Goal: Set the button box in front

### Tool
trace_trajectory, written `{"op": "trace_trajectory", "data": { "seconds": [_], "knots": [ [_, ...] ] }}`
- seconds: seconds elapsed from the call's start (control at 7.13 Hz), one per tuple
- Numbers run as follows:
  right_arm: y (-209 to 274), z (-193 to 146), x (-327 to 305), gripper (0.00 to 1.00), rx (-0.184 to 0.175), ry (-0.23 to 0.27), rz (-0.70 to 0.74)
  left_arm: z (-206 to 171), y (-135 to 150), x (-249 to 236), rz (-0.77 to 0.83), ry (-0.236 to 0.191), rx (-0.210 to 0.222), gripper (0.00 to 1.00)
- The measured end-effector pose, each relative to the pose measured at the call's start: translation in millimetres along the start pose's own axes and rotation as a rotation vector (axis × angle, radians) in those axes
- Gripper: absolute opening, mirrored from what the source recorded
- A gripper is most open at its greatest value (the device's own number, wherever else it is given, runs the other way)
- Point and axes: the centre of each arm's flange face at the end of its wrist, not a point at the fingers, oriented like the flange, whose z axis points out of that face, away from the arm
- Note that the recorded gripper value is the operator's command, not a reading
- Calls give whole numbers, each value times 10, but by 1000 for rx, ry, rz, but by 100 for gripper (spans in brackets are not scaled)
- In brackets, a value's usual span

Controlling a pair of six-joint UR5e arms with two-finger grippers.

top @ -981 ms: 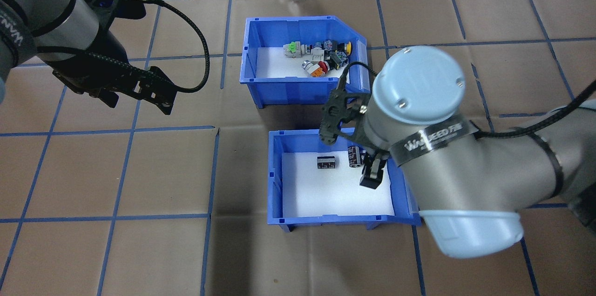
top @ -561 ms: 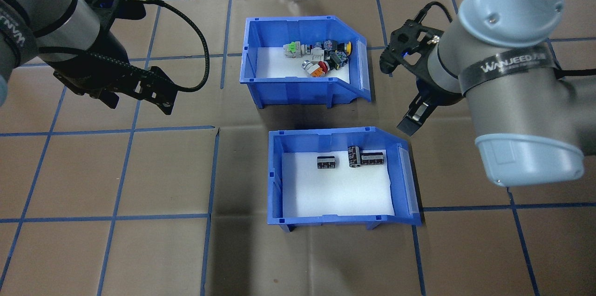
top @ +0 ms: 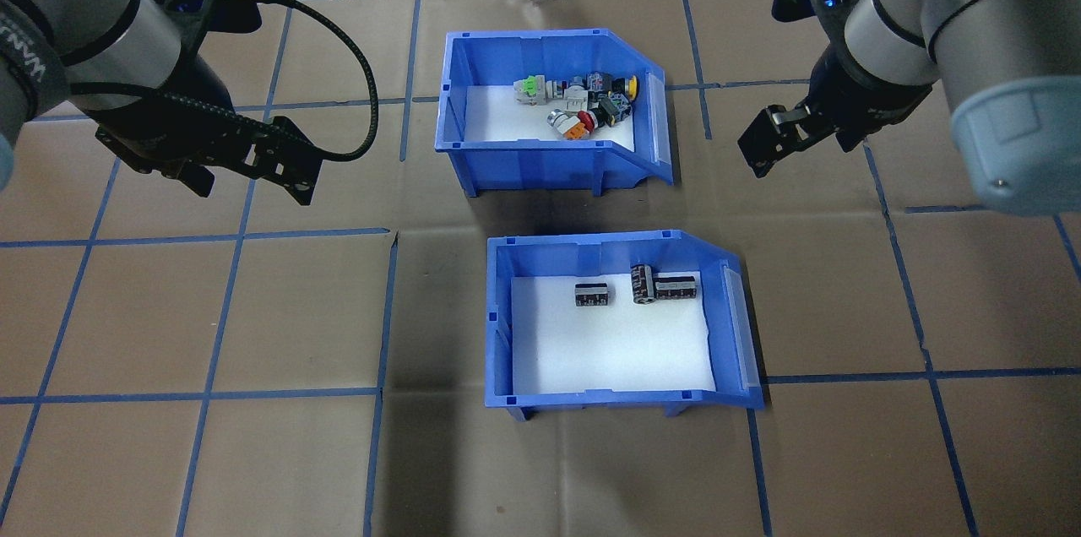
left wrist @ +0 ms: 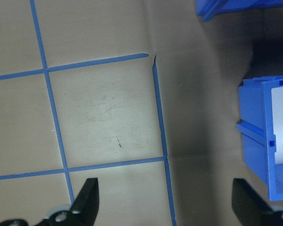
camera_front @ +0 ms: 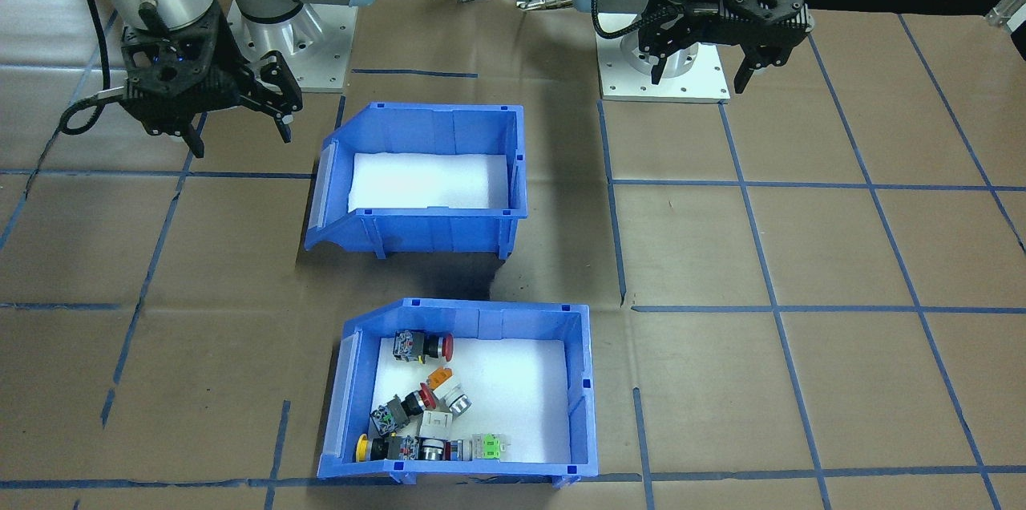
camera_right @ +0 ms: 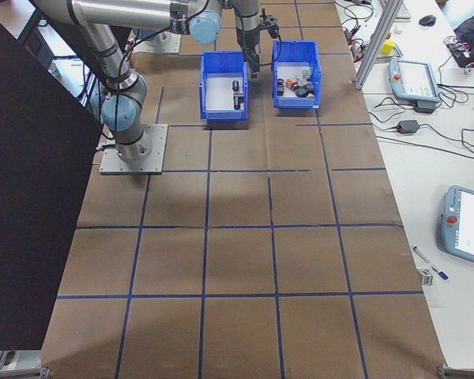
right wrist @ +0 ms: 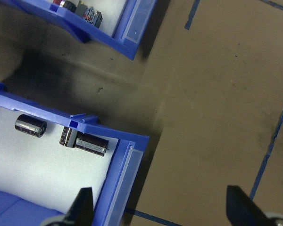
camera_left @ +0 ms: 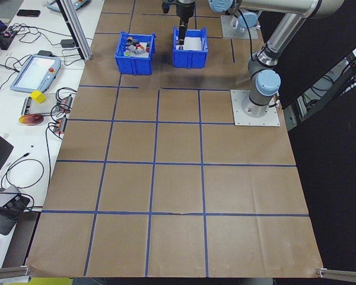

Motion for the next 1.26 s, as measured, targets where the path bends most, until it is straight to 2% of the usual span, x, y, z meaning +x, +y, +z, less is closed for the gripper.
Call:
{"op": "trace_trajectory", "data": {
  "seconds": [0.28,0.42,1.26],
  "knots": [
    [-317,-111,69,100,-94,-14,165,-15,-15,-32,-12,-32,15,100],
    [-379,-157,83,100,-119,-15,195,-16,-30,-43,-31,-42,29,100],
    [-411,-168,92,100,-124,-10,237,17,-96,-41,-50,-32,34,100]
  ]
}}
